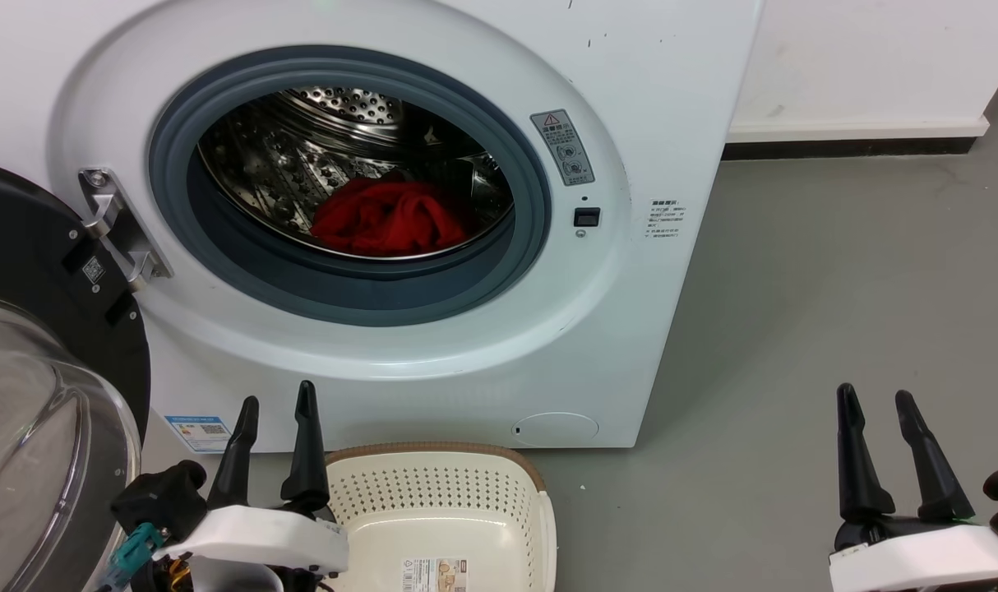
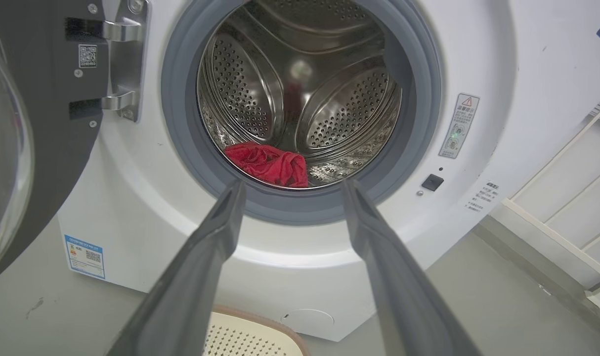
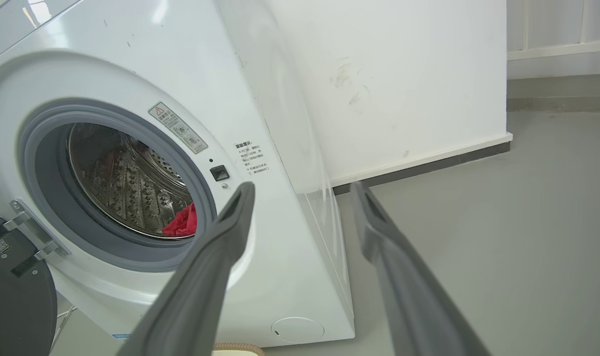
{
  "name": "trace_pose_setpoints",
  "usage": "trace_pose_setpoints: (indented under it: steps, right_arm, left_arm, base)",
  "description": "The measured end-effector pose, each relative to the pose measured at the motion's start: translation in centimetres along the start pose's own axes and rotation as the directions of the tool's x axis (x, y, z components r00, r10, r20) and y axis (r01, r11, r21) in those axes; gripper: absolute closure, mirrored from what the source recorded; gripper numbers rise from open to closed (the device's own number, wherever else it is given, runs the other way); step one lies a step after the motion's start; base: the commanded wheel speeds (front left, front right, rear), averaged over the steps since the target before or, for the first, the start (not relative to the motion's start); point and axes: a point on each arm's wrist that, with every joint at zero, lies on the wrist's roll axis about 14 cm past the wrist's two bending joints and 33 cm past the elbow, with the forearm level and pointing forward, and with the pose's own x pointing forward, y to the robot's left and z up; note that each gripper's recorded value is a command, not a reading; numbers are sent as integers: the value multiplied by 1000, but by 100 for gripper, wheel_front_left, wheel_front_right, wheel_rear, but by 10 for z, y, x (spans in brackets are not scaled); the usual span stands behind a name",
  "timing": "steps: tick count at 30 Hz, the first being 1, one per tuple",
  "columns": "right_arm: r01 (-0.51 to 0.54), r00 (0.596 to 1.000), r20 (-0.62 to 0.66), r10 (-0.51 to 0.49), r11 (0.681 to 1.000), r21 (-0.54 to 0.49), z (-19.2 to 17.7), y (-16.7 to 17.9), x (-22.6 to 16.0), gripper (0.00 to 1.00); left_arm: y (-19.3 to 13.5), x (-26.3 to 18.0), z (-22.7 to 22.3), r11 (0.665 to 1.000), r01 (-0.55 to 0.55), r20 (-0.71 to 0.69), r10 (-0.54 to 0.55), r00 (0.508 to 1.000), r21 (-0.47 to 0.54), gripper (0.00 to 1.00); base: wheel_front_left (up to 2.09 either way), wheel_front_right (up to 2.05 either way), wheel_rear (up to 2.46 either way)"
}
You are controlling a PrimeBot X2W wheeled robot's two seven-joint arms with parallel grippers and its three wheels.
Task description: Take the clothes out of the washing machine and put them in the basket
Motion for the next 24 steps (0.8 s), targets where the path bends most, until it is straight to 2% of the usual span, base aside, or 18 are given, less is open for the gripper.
trace_pose_setpoints:
  steps: [24]
  right_arm:
    - [-40, 998, 39, 49, 978, -203, 9, 9, -6, 0]
  left_arm:
    - [-10, -5, 2, 979, 36, 37, -44, 998, 199, 0]
  base:
    - [0, 0, 0]
